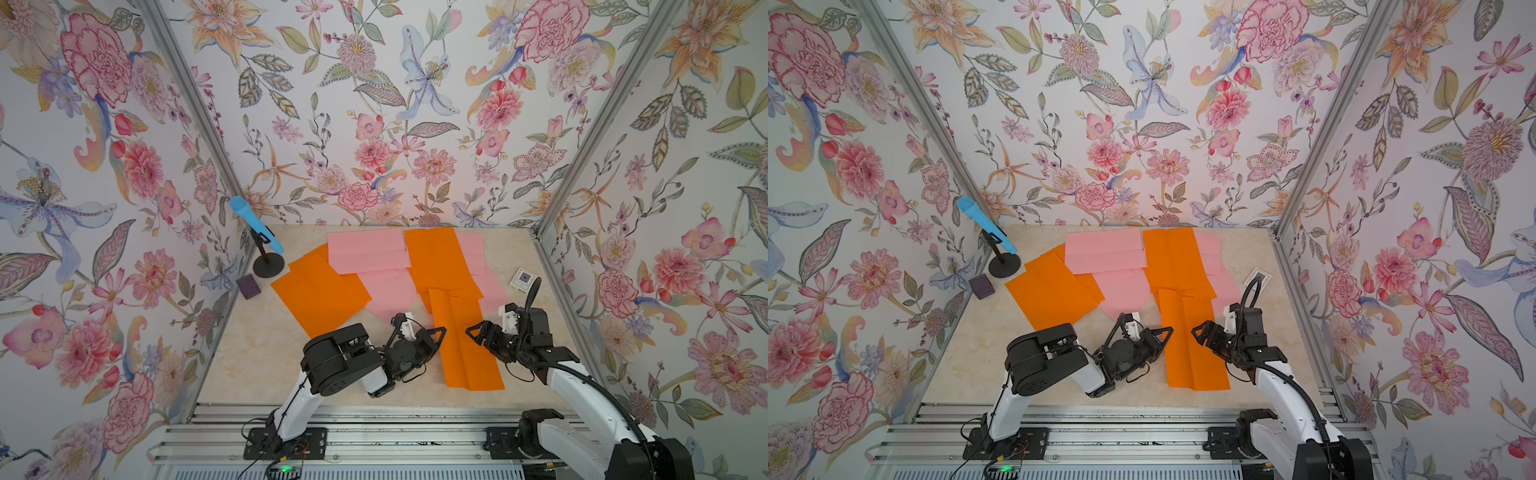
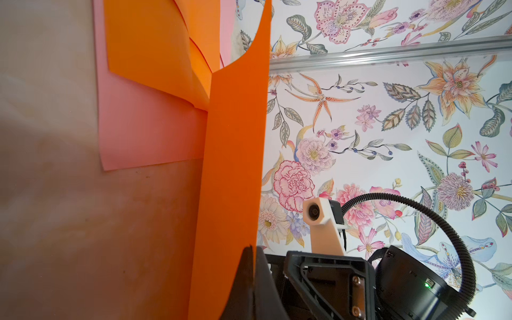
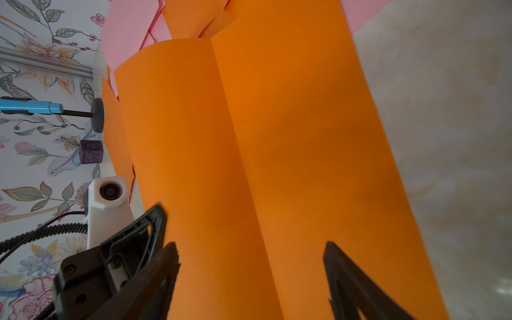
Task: Sort the scattered colored papers by color
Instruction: Place the colored paper at the center of the board.
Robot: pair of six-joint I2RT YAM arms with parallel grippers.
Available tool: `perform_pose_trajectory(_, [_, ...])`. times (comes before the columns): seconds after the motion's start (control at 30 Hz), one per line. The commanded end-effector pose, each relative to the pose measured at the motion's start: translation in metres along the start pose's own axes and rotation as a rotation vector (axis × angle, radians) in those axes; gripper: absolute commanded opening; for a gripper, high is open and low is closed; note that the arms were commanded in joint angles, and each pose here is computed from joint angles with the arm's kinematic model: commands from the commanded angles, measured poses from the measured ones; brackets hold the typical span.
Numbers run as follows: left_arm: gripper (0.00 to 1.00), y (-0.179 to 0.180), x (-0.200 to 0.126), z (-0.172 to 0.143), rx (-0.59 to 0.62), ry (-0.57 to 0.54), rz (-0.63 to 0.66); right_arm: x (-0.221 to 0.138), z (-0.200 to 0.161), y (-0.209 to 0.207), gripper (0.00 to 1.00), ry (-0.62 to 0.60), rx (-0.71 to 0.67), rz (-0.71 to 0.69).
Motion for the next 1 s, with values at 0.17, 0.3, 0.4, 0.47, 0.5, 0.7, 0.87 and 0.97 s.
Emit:
perform_pose_trajectory(0.17, [0.20, 0.015, -0.003, -0.006, -0.027, 0.052, 0.026, 0.020, -0.009, -0.024, 0.83, -0.040, 0.035, -0.067])
perform_pose_trajectory(0.3, [0.33, 0.016, -0.007, -0.005, -0.039, 0.068, 0.026, 0.022, -0.009, -0.032, 0.83, -0.054, 0.044, -0.098])
perform_pose_trajectory(0.4, [0.44, 0.015, -0.014, 0.001, -0.058, 0.067, 0.023, 0.026, -0.011, -0.039, 0.83, -0.044, 0.057, -0.135])
perform_pose_trajectory(0.47, [0.47, 0.011, -0.020, 0.010, -0.044, 0.060, 0.025, 0.027, -0.012, -0.043, 0.83, -0.042, 0.068, -0.154])
perform_pose_trajectory(0.5, [0.49, 0.010, -0.024, 0.015, -0.025, 0.059, 0.041, 0.027, -0.012, -0.045, 0.83, -0.042, 0.073, -0.164])
perform_pose_trajectory(0.7, [0.64, -0.001, -0.048, 0.045, 0.280, 0.068, 0.287, 0.018, -0.009, -0.050, 0.82, -0.097, 0.084, -0.229])
perform_pose_trajectory(0.87, [0.89, -0.037, -0.061, 0.075, 0.596, 0.015, 0.509, 0.015, -0.006, -0.044, 0.82, -0.109, 0.083, -0.224])
perform_pose_trajectory(0.97, [1.00, -0.059, -0.071, 0.095, 0.720, -0.058, 0.591, 0.012, -0.004, -0.032, 0.83, -0.118, 0.066, -0.187])
Point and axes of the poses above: each gripper's point midway between its finger pads, its own x axis out along the fingers, its own y axis along the line the jaws close on, z = x × y, the point moved 6 cm from there along -x, back along the fingers, and after that the axes turned 9 degrees about x, right-handed, at the moved point
